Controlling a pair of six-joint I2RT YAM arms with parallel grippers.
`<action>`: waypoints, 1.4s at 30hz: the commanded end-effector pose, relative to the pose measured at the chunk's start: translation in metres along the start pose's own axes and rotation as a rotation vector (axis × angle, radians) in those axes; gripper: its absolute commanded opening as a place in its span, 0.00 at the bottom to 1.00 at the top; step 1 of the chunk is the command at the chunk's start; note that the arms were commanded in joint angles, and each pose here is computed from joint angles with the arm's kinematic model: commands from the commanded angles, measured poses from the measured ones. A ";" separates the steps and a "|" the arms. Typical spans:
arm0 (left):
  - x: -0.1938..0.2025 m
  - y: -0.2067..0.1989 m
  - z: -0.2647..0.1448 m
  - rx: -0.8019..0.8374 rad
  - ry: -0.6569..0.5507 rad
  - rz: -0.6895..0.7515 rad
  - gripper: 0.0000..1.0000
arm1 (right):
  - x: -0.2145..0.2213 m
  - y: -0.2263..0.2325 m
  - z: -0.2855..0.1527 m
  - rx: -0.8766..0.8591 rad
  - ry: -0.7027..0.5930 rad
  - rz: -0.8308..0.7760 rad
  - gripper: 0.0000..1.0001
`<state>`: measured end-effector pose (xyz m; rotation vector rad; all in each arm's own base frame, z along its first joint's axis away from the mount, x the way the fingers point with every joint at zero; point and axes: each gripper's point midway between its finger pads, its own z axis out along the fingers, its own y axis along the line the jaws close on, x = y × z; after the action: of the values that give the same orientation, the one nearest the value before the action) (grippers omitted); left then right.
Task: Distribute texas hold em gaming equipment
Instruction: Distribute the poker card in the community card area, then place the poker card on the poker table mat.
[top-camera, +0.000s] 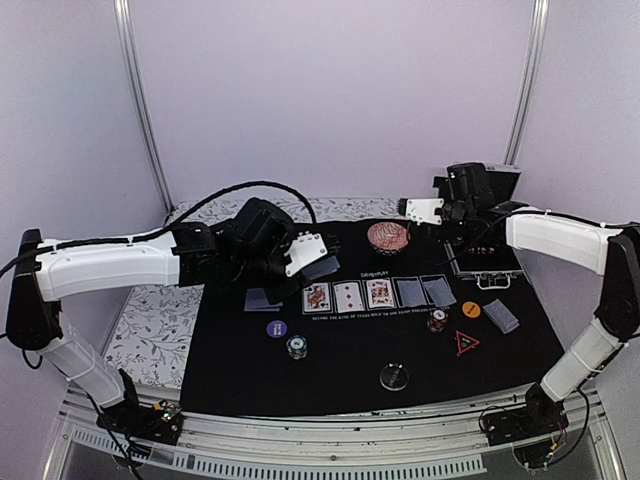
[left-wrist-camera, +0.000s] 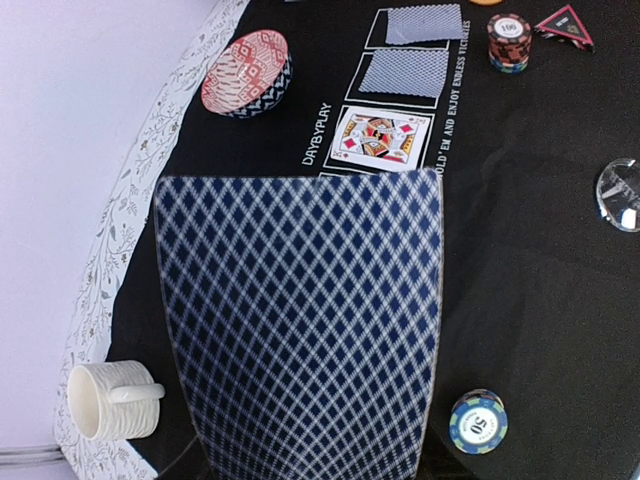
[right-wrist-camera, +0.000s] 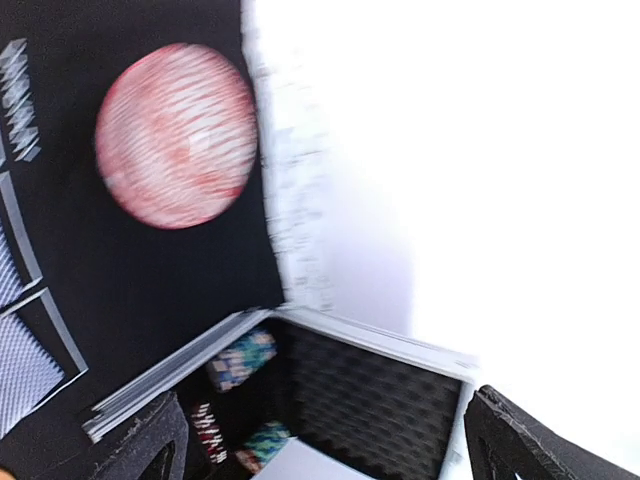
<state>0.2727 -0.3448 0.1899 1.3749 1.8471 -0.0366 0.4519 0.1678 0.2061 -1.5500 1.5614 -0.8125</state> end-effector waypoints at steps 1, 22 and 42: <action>0.005 0.015 0.006 -0.030 0.006 -0.044 0.42 | -0.005 -0.087 -0.060 0.333 -0.137 0.360 0.99; 0.213 0.062 0.013 -0.221 0.350 -0.885 0.36 | 0.005 -0.092 -0.200 0.206 -0.619 1.252 0.99; 0.286 0.026 0.040 -0.200 0.595 -0.962 0.71 | 0.006 -0.084 -0.202 0.168 -0.596 1.255 0.99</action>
<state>0.2972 -0.1279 0.0121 0.2623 2.7235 0.0793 0.3229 0.1407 0.3754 -0.3802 1.5420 0.1991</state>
